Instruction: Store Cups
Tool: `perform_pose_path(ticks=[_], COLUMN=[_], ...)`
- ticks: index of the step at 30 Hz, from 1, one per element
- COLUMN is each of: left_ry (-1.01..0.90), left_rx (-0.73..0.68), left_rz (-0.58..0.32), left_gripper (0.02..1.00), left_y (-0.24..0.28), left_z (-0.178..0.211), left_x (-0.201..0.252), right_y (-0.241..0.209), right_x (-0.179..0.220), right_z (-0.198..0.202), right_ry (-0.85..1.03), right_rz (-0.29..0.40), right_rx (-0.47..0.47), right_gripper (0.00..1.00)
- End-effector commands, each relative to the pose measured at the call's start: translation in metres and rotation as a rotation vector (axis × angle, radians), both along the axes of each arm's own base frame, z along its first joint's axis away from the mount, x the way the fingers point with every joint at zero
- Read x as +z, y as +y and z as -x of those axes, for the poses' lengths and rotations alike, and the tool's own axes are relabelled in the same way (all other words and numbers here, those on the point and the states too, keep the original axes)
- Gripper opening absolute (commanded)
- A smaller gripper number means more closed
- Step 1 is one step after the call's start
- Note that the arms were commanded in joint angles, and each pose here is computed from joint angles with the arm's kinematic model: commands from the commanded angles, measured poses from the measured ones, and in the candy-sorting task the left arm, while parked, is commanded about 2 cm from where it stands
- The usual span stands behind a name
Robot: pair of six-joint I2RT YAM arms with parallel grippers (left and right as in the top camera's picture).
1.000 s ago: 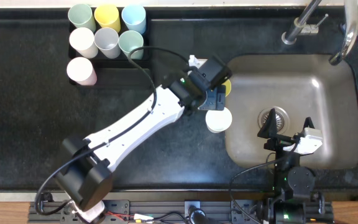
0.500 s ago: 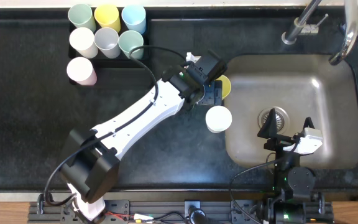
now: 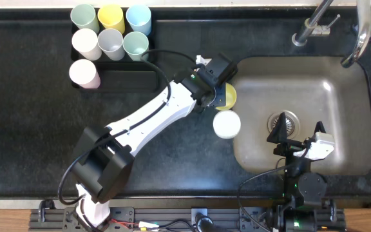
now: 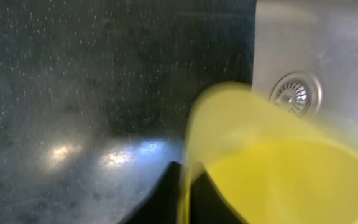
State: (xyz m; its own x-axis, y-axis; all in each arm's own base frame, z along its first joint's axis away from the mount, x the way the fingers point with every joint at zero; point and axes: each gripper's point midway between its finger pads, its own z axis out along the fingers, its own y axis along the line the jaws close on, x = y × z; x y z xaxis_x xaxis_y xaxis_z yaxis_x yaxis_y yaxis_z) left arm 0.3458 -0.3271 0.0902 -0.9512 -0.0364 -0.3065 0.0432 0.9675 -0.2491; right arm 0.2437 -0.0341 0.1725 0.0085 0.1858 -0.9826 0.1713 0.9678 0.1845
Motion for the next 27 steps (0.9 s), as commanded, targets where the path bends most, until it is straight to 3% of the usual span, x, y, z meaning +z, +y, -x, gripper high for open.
perform_pose_path(ticks=[1, 6, 11, 18, 24, 27], left_ry=[-0.11, -0.256, -0.242, -0.048, 0.062, 0.103], left_rx=[0.032, 0.125, 0.285, 0.483, 0.607, 0.733], left_rz=[0.052, 0.042, -0.016, -0.059, -0.095, -0.092], left_gripper=[0.036, 0.036, 0.036, 0.036, 0.036, 0.036], left_y=[-0.006, 0.025, 0.108, 0.21, 0.251, 0.271], left_z=[-0.028, -0.049, -0.05, -0.033, -0.019, -0.016], left_x=[0.043, 0.112, 0.146, 0.14, 0.125, 0.116], right_y=[0.0, 0.0, 0.0, 0.0, 0.0, 0.0], right_x=[0.001, 0.001, 0.001, 0.001, 0.001, 0.001], right_z=[0.0, 0.0, 0.0, 0.0, 0.0, 0.0], right_ry=[-0.011, -0.011, -0.011, -0.011, -0.011, -0.011], right_rz=[0.003, 0.003, 0.003, 0.003, 0.003, 0.003], right_rx=[0.002, 0.002, 0.002, 0.002, 0.002, 0.002], right_gripper=[0.998, 0.998, 0.996, 0.996, 0.996, 0.998])
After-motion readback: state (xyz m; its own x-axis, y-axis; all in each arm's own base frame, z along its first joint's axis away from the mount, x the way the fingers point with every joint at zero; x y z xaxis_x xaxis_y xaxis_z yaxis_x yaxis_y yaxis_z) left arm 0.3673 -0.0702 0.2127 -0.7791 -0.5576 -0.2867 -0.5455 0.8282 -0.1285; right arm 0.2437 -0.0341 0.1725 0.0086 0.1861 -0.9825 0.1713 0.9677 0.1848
